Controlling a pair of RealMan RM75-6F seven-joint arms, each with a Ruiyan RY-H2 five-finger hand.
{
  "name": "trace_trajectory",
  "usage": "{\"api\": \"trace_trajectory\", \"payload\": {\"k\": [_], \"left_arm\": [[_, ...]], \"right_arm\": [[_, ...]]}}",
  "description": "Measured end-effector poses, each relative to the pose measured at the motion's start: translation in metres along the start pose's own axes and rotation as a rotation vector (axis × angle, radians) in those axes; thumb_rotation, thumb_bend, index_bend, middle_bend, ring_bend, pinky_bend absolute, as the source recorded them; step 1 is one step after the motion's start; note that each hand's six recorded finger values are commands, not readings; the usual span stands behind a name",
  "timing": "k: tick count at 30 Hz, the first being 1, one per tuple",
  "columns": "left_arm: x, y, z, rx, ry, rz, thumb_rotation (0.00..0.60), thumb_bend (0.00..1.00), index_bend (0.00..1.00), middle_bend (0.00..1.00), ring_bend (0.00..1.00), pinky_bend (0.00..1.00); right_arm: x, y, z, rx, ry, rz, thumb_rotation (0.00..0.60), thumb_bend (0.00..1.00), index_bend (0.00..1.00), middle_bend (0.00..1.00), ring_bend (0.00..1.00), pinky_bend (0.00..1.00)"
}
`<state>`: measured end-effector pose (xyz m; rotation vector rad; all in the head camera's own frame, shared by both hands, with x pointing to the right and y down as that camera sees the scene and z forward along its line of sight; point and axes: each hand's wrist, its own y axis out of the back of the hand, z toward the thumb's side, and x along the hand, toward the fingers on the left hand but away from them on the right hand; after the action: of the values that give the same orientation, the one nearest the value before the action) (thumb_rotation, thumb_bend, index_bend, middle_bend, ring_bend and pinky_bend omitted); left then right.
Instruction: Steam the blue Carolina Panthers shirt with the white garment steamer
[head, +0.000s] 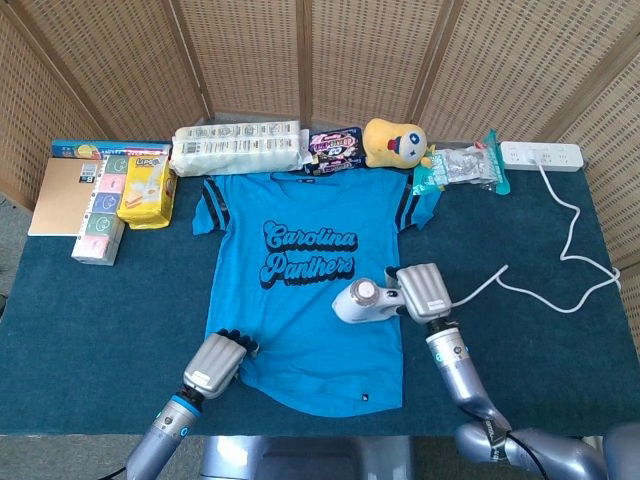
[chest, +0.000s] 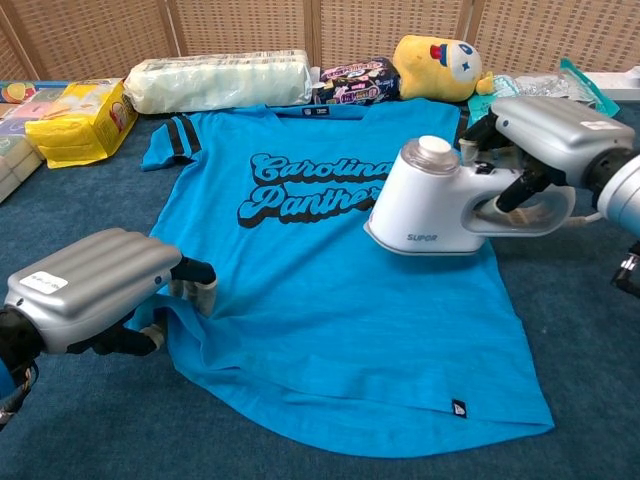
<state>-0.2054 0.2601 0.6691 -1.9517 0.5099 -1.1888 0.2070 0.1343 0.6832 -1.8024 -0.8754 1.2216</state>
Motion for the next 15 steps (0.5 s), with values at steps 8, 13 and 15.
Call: {"api": "trace_trajectory", "payload": {"k": [8, 13, 15], "left_arm": [[0.0, -0.001, 0.002, 0.002, -0.006, -0.005, 0.6, 0.6, 0.47, 0.49, 0.42, 0.47], [0.0, -0.001, 0.001, 0.0, -0.002, -0.006, 0.6, 0.6, 0.47, 0.49, 0.42, 0.46], [0.0, -0.001, 0.0, 0.0, 0.0, -0.007, 0.6, 0.6, 0.47, 0.49, 0.42, 0.46]], "right_arm": [[0.002, -0.017, 0.023, 0.029, 0.058, 0.036, 0.6, 0.31, 0.76, 0.75, 0.75, 0.69], [0.001, -0.022, 0.032, 0.05, 0.088, 0.04, 0.6, 0.31, 0.76, 0.74, 0.75, 0.68], [0.001, -0.024, 0.036, 0.059, 0.103, 0.04, 0.6, 0.31, 0.76, 0.74, 0.75, 0.68]]}}
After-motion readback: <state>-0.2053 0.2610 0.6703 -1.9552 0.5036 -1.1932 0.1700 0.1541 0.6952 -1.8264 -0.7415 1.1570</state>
